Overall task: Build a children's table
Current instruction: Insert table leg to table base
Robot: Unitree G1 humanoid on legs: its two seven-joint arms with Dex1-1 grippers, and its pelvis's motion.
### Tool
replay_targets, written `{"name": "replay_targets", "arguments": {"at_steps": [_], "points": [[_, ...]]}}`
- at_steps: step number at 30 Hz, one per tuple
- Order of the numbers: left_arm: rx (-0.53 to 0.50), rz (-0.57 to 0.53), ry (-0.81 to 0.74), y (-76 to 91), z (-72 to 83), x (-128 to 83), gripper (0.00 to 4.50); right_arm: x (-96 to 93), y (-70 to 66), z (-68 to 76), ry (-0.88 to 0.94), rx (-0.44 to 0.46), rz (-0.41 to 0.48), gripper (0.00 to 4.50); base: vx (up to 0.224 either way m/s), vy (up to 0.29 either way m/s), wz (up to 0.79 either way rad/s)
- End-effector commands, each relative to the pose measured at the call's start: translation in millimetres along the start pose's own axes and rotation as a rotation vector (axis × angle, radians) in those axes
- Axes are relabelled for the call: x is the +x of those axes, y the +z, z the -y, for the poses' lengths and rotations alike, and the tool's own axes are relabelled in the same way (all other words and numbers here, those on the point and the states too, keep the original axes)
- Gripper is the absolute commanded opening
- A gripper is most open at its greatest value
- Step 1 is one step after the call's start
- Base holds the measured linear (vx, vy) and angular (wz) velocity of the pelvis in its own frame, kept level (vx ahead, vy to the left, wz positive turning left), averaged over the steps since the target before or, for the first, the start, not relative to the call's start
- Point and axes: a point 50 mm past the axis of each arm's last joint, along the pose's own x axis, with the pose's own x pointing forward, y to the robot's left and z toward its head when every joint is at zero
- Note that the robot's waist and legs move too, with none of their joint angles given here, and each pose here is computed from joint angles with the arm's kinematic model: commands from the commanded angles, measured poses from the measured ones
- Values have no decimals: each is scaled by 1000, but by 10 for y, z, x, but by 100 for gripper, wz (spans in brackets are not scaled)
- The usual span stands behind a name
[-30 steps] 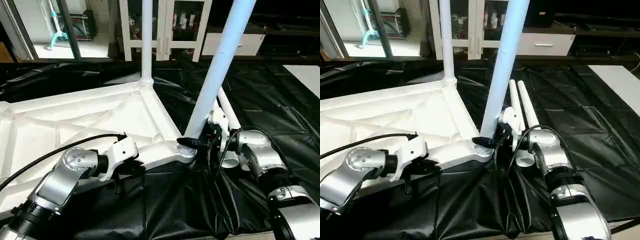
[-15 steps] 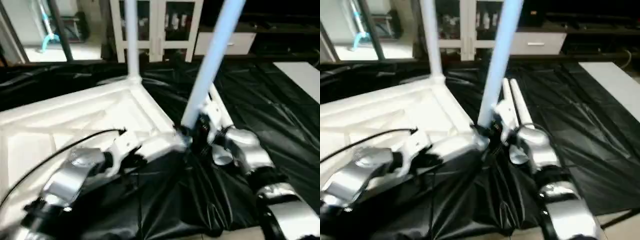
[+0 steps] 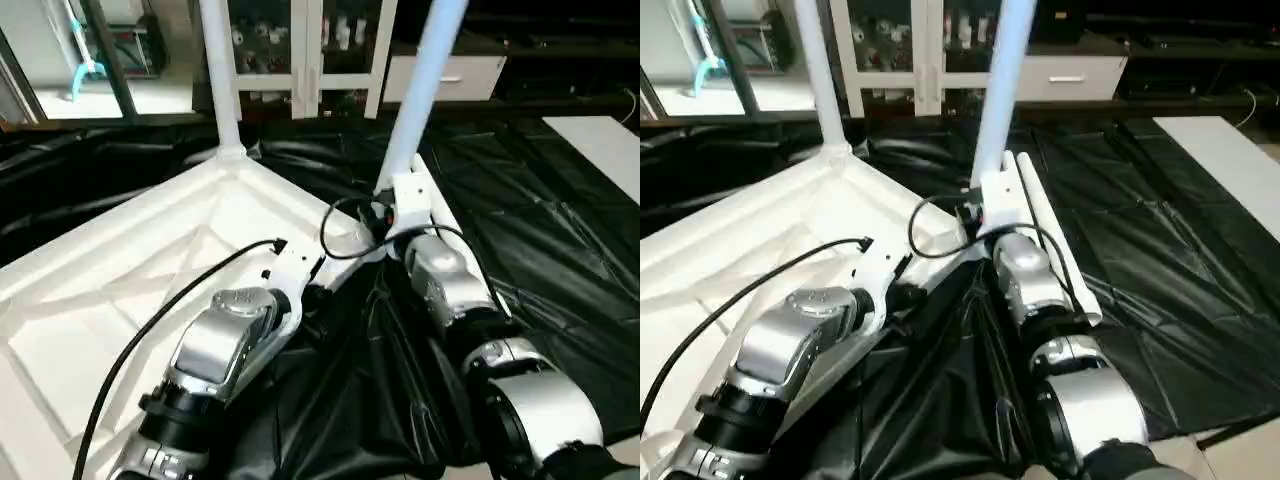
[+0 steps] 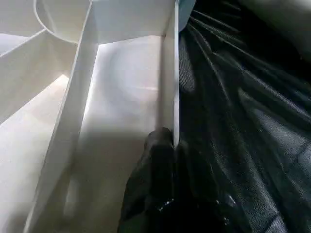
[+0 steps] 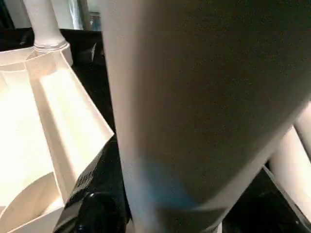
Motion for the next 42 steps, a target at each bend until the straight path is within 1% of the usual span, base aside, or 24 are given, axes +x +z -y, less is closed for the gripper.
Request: {"name": "replay_targets", "arguments": {"at_steps": [1,5,6,10,13,15,18,21,24,26,28,29,30,32,33,34,35,37,38,40,42], "points": [[49,131,52,365,-26,-76,0,-181,-800,-312,82,63,-351,188,0,0,0],[32,106,85,310,-119,-132,0,-146,-718,-297,103,65,-314,188,0,0,0],[32,106,85,310,-119,-132,0,-146,-718,-297,103,65,-314,188,0,0,0],[46,93,68,292,-102,-136,0,-117,-638,-314,142,74,-278,188,0,0,0],[52,87,58,278,-81,-136,0,-109,-613,-300,143,62,-267,188,0,0,0],[60,83,49,270,-68,-140,0,-101,-577,-318,182,44,-240,188,0,0,0],[66,82,46,266,-66,-145,0,-95,-554,-334,203,52,-223,188,0,0,0],[78,73,29,244,-75,-165,0,-83,-489,-346,252,38,-190,188,0,0,0],[88,66,15,224,-74,-176,0,-80,-464,-333,273,31,-184,188,0,0,0],[114,71,-13,214,-56,-186,0,-83,-449,-327,301,27,-175,188,0,0,0],[167,82,-92,187,-11,-218,0,-100,-429,-340,384,37,-162,188,0,0,0],[224,79,-173,121,-7,-287,0,-138,-426,-333,483,42,-162,188,0,0,0],[224,79,-173,121,-7,-287,0,-138,-426,-333,483,42,-162,188,0,0,0],[265,56,-225,39,-74,-373,0,-194,-433,-292,583,37,-165,188,0,0,0],[265,56,-225,39,-74,-373,0,-194,-433,-292,583,37,-165,188,0,0,0],[318,30,-270,-55,-219,-510,0,-302,-456,-179,717,7,-185,188,0,0,0],[333,19,-286,-85,-266,-561,0,-343,-465,-137,763,-5,-195,188,0,0,0],[343,16,-306,-110,-314,-614,0,-396,-474,-76,814,-27,-208,188,0,0,0],[359,0,-327,-158,-398,-696,0,-487,-476,47,894,-84,-231,188,0,0,0],[380,-18,-333,-190,-449,-741,0,-546,-469,133,941,-115,-250,188,0,0,0],[373,-26,-367,-208,-460,-786,0,-595,-447,220,978,-133,-269,188,0,0,0]]}}
